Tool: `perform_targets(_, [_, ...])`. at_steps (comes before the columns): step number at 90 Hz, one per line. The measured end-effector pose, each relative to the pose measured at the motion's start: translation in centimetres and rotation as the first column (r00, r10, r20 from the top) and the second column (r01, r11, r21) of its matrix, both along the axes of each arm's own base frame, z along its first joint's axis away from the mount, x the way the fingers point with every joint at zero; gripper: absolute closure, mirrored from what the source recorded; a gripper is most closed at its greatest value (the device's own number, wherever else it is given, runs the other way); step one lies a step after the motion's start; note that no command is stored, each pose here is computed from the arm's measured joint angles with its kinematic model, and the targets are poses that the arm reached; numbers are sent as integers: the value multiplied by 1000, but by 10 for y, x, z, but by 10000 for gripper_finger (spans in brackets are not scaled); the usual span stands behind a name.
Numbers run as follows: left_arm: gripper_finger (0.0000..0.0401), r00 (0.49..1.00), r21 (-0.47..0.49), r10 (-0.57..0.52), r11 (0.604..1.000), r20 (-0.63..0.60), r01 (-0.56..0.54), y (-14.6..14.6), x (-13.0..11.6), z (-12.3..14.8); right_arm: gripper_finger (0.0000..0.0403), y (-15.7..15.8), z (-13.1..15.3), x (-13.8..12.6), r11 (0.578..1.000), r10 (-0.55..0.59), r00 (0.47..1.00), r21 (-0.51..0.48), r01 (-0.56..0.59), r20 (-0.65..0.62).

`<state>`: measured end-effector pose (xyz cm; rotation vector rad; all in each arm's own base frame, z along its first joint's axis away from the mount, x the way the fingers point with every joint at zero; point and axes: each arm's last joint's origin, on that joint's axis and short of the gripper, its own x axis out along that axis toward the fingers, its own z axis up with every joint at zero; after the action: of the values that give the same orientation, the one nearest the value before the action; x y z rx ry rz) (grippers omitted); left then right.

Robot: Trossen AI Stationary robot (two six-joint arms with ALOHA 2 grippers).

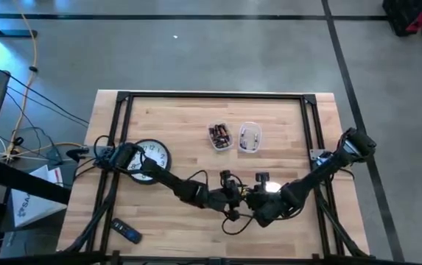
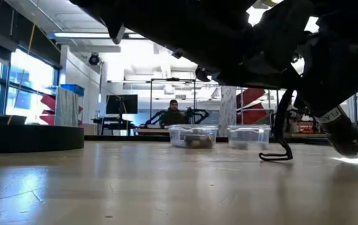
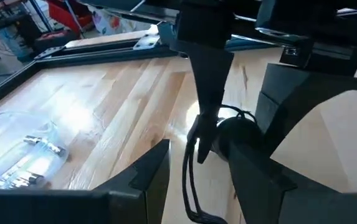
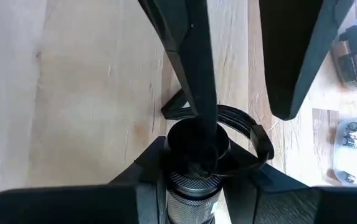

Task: Insert battery
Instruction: Close the lid of the black flashlight

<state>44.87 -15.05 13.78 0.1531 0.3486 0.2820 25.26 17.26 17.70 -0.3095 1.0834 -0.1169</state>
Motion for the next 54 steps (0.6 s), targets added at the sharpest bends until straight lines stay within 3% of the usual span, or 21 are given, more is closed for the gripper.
perform_targets(54, [263,998,-46,-63,997,16,64,4,5,-4,323,-4,-1,4,1000,-2,1000,19,2,1])
